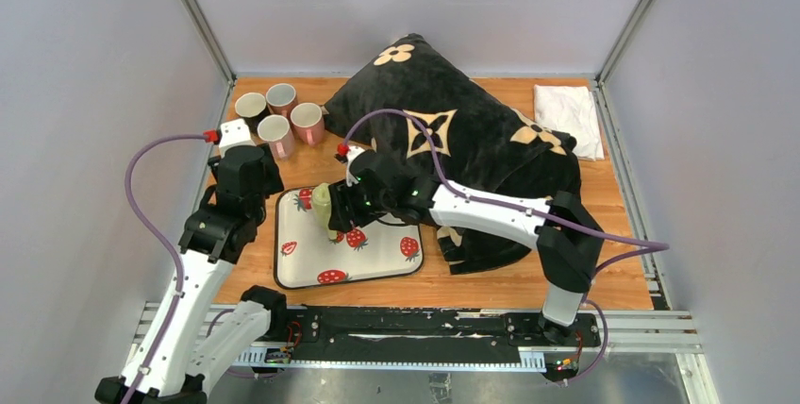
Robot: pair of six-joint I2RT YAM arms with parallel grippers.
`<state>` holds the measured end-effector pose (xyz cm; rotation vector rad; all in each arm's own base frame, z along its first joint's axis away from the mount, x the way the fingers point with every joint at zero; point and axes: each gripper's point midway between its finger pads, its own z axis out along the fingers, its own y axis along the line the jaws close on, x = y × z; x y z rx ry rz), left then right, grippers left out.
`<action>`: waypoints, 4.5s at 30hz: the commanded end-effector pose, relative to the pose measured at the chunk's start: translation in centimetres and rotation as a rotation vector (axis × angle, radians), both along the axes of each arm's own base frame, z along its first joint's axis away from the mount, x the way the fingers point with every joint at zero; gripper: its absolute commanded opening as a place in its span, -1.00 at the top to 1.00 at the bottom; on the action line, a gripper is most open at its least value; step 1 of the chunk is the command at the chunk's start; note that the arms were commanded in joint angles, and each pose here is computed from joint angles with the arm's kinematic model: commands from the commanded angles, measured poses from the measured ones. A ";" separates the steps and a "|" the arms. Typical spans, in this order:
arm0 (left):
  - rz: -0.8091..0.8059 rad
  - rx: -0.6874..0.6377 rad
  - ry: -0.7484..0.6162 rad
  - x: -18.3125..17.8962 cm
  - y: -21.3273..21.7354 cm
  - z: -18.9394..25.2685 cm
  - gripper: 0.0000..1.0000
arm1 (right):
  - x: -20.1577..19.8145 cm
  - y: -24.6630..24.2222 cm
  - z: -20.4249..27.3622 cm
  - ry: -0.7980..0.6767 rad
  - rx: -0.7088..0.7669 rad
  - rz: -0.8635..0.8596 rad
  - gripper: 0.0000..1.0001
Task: Turn the mug right side up
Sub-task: Turn over the cup on the tray.
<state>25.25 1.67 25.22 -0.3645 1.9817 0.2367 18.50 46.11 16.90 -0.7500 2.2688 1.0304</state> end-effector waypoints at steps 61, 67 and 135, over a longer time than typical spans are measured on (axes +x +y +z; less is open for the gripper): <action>0.018 0.049 -0.060 -1.0 1.3 -1.0 -0.30 | 5.1 3.3 -7.1 -0.057 -0.307 -0.169 0.04; 0.017 0.049 -0.062 -1.0 1.3 -1.0 -0.30 | 5.2 3.6 -7.7 -0.060 -0.315 -0.168 0.04; 0.019 0.051 -0.061 -1.0 1.3 -1.0 -0.33 | 1.2 2.9 -2.4 -0.204 -0.105 0.122 1.00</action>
